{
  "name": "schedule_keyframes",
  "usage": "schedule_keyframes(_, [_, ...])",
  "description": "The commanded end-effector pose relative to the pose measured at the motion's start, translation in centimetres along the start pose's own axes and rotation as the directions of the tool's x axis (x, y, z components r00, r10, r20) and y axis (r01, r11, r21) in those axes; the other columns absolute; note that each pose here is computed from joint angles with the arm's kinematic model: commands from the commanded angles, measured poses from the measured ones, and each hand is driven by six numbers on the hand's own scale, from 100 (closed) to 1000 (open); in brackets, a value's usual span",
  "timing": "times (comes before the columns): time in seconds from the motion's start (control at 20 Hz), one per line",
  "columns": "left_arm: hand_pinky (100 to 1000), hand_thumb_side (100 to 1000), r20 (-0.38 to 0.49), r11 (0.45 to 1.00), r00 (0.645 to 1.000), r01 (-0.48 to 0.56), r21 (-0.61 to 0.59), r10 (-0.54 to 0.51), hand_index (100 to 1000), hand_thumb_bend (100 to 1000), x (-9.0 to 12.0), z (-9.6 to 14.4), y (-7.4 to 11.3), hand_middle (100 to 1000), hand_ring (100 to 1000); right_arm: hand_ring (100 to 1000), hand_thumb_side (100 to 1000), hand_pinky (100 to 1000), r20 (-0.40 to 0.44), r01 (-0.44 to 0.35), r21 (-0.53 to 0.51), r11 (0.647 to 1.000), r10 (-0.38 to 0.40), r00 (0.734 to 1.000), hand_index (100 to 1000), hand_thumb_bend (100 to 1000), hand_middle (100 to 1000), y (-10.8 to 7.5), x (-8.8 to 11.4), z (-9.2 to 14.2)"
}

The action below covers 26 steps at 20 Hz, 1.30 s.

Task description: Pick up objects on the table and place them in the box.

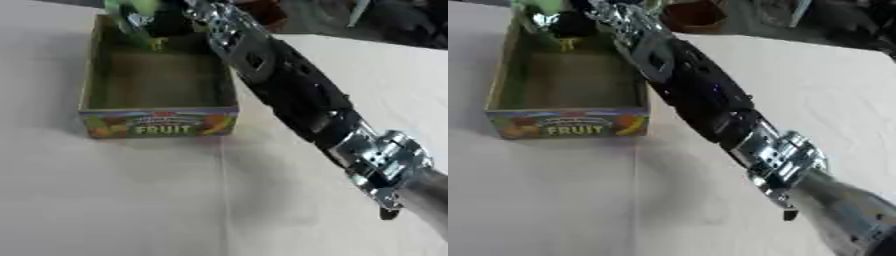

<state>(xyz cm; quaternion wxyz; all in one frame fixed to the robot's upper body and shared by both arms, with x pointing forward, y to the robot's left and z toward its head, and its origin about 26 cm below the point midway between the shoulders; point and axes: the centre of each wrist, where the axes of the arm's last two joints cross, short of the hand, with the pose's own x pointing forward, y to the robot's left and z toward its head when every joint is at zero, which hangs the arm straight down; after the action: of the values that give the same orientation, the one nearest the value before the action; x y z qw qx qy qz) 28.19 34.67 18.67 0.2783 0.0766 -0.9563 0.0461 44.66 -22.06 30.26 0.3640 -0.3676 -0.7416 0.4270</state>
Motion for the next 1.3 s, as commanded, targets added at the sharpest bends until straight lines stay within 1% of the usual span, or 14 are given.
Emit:
schedule_keyframes(0.05, [443, 750, 0.031, 1.000, 0.999, 0.009, -0.019, -0.009, 576, 100, 0.7, -0.7, 0.0, 460, 414, 730, 594, 726, 0.034, -0.074, 0.007, 0.997, 0.073, 0.997, 666, 100, 422, -0.6, 0.2, -0.1])
schedule_keyframes(0.3, [443, 750, 0.032, 1.000, 0.999, 0.011, -0.016, -0.010, 575, 100, 0.7, -0.7, 0.1, 460, 413, 762, 592, 740, 0.077, -0.193, 0.109, 0.975, 0.186, 0.980, 719, 100, 485, 0.2, -0.1, 0.2])
schedule_keyframes(0.4, [443, 750, 0.030, 1.000, 0.999, 0.011, -0.016, -0.011, 575, 100, 0.7, -0.7, 0.1, 459, 413, 785, 603, 760, 0.092, -0.221, 0.134, 0.966, 0.210, 0.973, 788, 109, 535, 0.3, -0.2, 0.2])
schedule_keyframes(0.5, [443, 750, 0.030, 1.000, 0.999, 0.011, -0.016, -0.011, 575, 100, 0.7, -0.7, 0.0, 459, 413, 828, 619, 787, 0.109, -0.244, 0.166, 0.956, 0.228, 0.968, 855, 216, 603, 0.3, -0.3, 0.2])
schedule_keyframes(0.55, [443, 750, 0.031, 1.000, 0.999, 0.011, -0.016, -0.011, 575, 100, 0.7, -0.7, 0.0, 459, 413, 861, 613, 804, 0.118, -0.256, 0.184, 0.949, 0.237, 0.964, 894, 301, 657, 0.3, -0.2, 0.3])
schedule_keyframes(0.65, [443, 750, 0.030, 1.000, 0.999, 0.011, -0.016, -0.011, 575, 100, 0.7, -0.7, 0.0, 459, 413, 895, 589, 824, 0.135, -0.283, 0.218, 0.934, 0.258, 0.957, 920, 390, 716, 0.3, -0.2, 0.3])
schedule_keyframes(0.75, [443, 749, 0.030, 1.000, 0.999, 0.012, -0.015, -0.011, 575, 100, 0.7, -0.7, 0.1, 459, 413, 921, 567, 842, 0.146, -0.308, 0.248, 0.918, 0.279, 0.949, 932, 475, 750, 0.2, -0.3, 0.4])
schedule_keyframes(0.85, [444, 750, 0.030, 1.000, 0.999, 0.012, -0.014, -0.011, 575, 100, 0.7, -0.7, 0.1, 459, 413, 936, 549, 853, 0.157, -0.328, 0.273, 0.905, 0.294, 0.943, 953, 594, 775, 0.0, -0.3, 0.4])
schedule_keyframes(0.9, [444, 750, 0.029, 1.000, 1.000, 0.012, -0.013, -0.012, 575, 100, 0.7, -0.7, 0.1, 459, 413, 942, 549, 857, 0.164, -0.335, 0.283, 0.899, 0.299, 0.940, 965, 678, 785, -0.1, -0.3, 0.4])
schedule_keyframes(0.95, [444, 750, 0.028, 1.000, 1.000, 0.012, -0.013, -0.012, 575, 100, 0.7, -0.6, 0.1, 459, 413, 943, 553, 858, 0.169, -0.339, 0.290, 0.895, 0.301, 0.939, 971, 706, 787, -0.3, -0.3, 0.4])
schedule_keyframes(1.0, [444, 750, 0.025, 1.000, 1.000, 0.014, -0.012, -0.013, 575, 100, 0.7, -0.6, 0.1, 459, 413, 944, 565, 861, 0.174, -0.339, 0.294, 0.894, 0.299, 0.938, 980, 765, 788, -0.5, -0.3, 0.4])
schedule_keyframes(1.05, [444, 750, 0.024, 1.000, 1.000, 0.015, -0.012, -0.015, 575, 100, 0.7, -0.6, 0.2, 459, 413, 944, 565, 861, 0.176, -0.335, 0.297, 0.894, 0.294, 0.939, 980, 765, 788, -0.7, -0.3, 0.4])
schedule_keyframes(1.1, [444, 749, 0.023, 1.000, 1.000, 0.017, -0.011, -0.016, 575, 100, 0.7, -0.5, 0.2, 459, 414, 943, 605, 866, 0.175, -0.325, 0.293, 0.899, 0.284, 0.943, 990, 809, 791, -1.1, -0.3, 0.5])
schedule_keyframes(1.3, [445, 749, 0.017, 1.000, 1.000, 0.021, -0.009, -0.020, 575, 100, 0.7, -0.4, 0.3, 459, 414, 930, 673, 871, 0.148, -0.244, 0.255, 0.936, 0.212, 0.966, 988, 803, 771, -2.7, -0.3, 0.8])
